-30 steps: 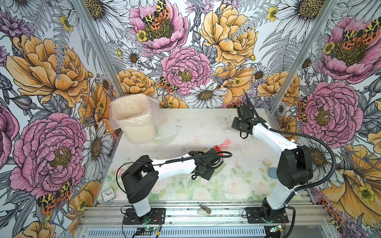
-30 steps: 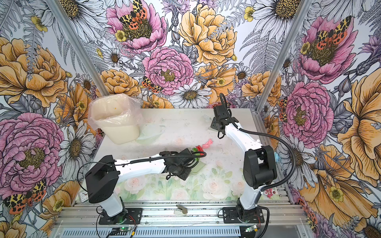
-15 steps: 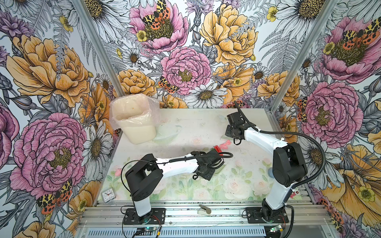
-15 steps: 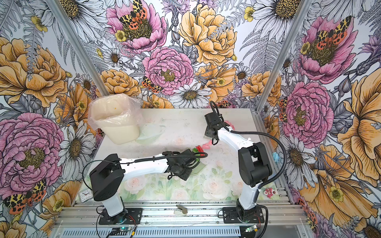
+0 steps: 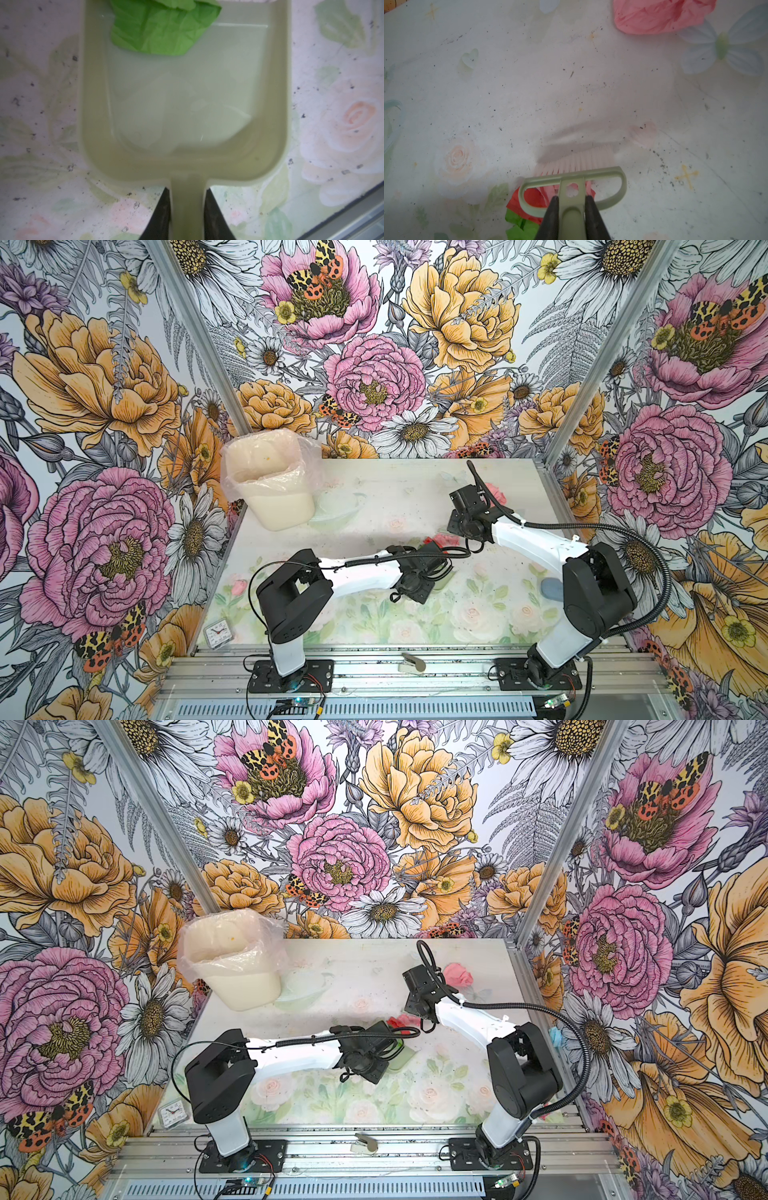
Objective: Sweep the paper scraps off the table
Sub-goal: 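Push the green, red and pink scraps into the dustpan with the brush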
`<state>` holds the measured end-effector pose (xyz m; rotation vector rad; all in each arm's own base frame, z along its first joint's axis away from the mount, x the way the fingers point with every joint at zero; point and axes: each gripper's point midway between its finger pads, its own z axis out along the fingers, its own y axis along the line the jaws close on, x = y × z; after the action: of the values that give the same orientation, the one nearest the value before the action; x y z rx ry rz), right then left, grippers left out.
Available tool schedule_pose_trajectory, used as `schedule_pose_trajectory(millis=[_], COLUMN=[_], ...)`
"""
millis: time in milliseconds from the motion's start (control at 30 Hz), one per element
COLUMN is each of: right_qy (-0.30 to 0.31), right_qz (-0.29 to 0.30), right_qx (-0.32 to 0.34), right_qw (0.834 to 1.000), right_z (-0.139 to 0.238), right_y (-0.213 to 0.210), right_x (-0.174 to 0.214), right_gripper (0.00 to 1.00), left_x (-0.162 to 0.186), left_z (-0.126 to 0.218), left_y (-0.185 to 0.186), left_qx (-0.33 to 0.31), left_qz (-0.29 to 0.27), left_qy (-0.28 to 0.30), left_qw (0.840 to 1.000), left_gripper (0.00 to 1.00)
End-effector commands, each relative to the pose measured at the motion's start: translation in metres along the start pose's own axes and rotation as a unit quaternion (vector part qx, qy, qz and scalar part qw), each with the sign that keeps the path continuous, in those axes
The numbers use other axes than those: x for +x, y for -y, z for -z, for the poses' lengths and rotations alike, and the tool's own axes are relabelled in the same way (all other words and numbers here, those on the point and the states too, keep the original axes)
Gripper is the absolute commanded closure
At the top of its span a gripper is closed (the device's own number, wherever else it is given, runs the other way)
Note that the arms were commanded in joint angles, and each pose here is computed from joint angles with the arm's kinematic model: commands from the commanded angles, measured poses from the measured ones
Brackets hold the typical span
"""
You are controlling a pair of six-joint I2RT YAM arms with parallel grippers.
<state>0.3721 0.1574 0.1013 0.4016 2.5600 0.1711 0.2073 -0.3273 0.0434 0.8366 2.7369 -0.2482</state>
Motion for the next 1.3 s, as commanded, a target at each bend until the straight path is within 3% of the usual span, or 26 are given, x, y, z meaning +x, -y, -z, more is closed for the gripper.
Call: schedule_pose_trajectory(millis=[0, 467, 967, 1267], right_qy=[-0.020, -0.038, -0.065, -0.045], right_qz=[-0.010, -0.008, 0.000, -0.014], right_qx=[-0.019, -0.056, -0.093, -0.105], right_qw=[1.000, 0.998, 0.994, 0.993], right_z=[0.006, 0.017, 0.024, 0.039], right_y=[-0.009, -0.024, -0.034, -0.026], right_x=[0.018, 0.032, 0.050, 0.035], right_gripper=[1.00, 1.00, 1.00, 1.00], left_x=[-0.015, -0.023, -0.024, -0.020], left_z=[0.003, 0.003, 0.002, 0.004], left_y=[0.004, -0.022, -0.025, -0.031], left_qx=[0.014, 0.022, 0.020, 0.012], left_qz=[0.016, 0.098, 0.101, 0.100], left_qy=[0.021, 0.054, 0.057, 0.060], left_qw=[1.000, 0.993, 0.993, 0.993], left_gripper=[1.00, 1.00, 1.00, 1.00])
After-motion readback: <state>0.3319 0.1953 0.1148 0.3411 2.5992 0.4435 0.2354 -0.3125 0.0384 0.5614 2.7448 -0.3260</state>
